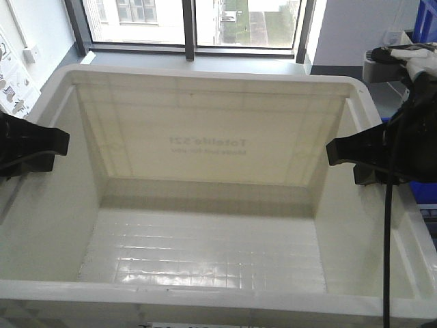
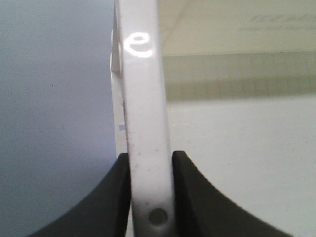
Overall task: Move bin from left to right shelf
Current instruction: 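Keep holding the crate while the base drives past the windows, then carry the crate with both grippers up to the other blue-bin shelf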
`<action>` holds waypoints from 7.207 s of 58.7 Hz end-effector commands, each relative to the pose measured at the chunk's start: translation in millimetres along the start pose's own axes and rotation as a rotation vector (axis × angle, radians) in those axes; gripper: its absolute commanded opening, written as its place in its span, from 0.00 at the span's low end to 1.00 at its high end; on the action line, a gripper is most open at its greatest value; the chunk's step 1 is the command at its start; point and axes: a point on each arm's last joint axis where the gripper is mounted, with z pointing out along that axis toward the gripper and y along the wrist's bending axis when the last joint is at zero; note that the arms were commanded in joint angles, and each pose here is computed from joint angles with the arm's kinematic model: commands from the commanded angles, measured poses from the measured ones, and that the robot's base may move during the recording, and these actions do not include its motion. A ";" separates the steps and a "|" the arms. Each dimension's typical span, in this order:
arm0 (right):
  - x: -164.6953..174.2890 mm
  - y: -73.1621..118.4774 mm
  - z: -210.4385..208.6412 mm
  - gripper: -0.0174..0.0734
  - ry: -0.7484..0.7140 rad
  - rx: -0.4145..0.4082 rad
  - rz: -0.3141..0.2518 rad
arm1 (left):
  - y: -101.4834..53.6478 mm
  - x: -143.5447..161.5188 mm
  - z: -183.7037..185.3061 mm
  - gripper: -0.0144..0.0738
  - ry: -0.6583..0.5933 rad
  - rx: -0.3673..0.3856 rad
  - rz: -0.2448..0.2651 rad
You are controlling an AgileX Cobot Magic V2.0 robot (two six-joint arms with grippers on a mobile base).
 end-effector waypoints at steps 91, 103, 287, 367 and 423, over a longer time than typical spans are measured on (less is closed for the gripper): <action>-5.5 -4.3 -20.2 0.21 -0.112 0.010 -0.044 | -2.7 -10.9 -19.6 0.16 -0.162 0.033 0.032; -5.5 -4.3 -20.2 0.21 -0.112 0.010 -0.044 | -2.7 -10.9 -19.6 0.16 -0.162 0.033 0.032; -5.4 -4.4 -20.2 0.21 -0.111 0.011 -0.044 | -2.7 -10.9 -19.6 0.16 -0.162 0.033 0.032; -5.5 -4.4 -20.3 0.21 -0.112 0.011 -0.044 | -2.7 -10.9 -19.6 0.16 -0.162 0.033 0.032; -5.5 -4.4 -20.3 0.21 -0.112 0.011 -0.044 | -2.7 -10.9 -19.6 0.16 -0.162 0.033 0.032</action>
